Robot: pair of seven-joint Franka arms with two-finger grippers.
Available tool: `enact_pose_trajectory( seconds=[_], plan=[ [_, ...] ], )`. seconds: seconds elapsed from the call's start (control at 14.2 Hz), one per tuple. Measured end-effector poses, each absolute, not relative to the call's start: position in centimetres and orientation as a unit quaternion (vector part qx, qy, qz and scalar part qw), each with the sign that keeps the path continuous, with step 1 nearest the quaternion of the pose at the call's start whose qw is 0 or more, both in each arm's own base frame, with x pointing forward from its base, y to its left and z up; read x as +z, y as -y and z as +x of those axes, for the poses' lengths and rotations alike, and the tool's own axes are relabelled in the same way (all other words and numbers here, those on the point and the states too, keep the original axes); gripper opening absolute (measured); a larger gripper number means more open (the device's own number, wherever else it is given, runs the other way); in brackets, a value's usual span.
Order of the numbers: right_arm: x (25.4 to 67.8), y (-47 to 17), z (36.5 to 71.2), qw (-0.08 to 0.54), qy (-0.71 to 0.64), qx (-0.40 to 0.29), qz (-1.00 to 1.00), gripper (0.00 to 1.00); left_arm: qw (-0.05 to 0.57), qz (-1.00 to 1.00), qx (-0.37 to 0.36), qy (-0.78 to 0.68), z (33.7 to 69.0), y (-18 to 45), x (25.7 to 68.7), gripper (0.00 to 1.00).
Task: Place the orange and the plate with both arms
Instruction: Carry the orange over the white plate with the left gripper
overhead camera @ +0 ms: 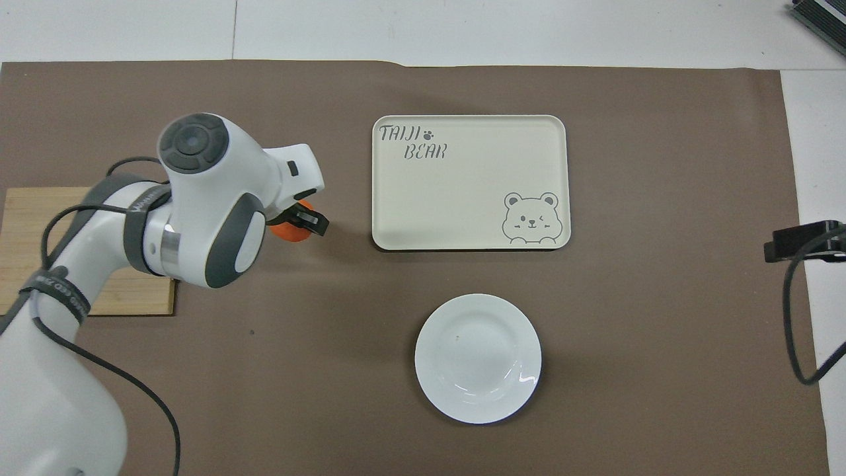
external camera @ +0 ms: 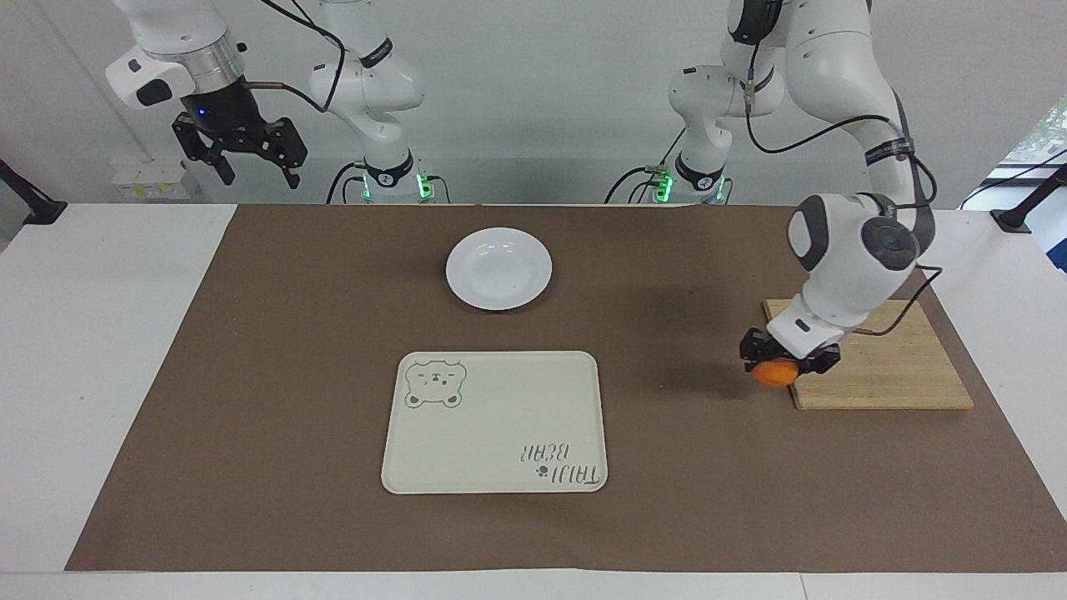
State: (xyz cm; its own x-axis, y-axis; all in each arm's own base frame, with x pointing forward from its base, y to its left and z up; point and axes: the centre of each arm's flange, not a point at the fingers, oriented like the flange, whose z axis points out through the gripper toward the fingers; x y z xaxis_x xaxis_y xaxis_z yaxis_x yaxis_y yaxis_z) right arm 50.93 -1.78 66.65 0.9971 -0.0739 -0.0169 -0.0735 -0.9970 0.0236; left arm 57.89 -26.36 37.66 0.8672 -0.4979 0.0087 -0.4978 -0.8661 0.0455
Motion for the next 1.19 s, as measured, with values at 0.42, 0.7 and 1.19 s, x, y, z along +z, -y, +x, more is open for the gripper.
enact_pose_trajectory(
  seconds=[0.42,0.7,1.19],
  plan=[
    [66.7,1.8,50.9,0.011,0.037,-0.009,0.999,1.00,0.038,0.968,0.008,0.248,45.5,43.5,38.7,0.78],
    [66.7,1.8,50.9,0.011,0.037,-0.009,0.999,1.00,0.054,0.968,0.022,0.243,37.6,49.6,34.2,0.78],
    [66.7,1.8,50.9,0.011,0.037,-0.009,0.999,1.00,0.056,0.973,0.012,0.225,34.5,51.9,31.3,0.87]
  ],
)
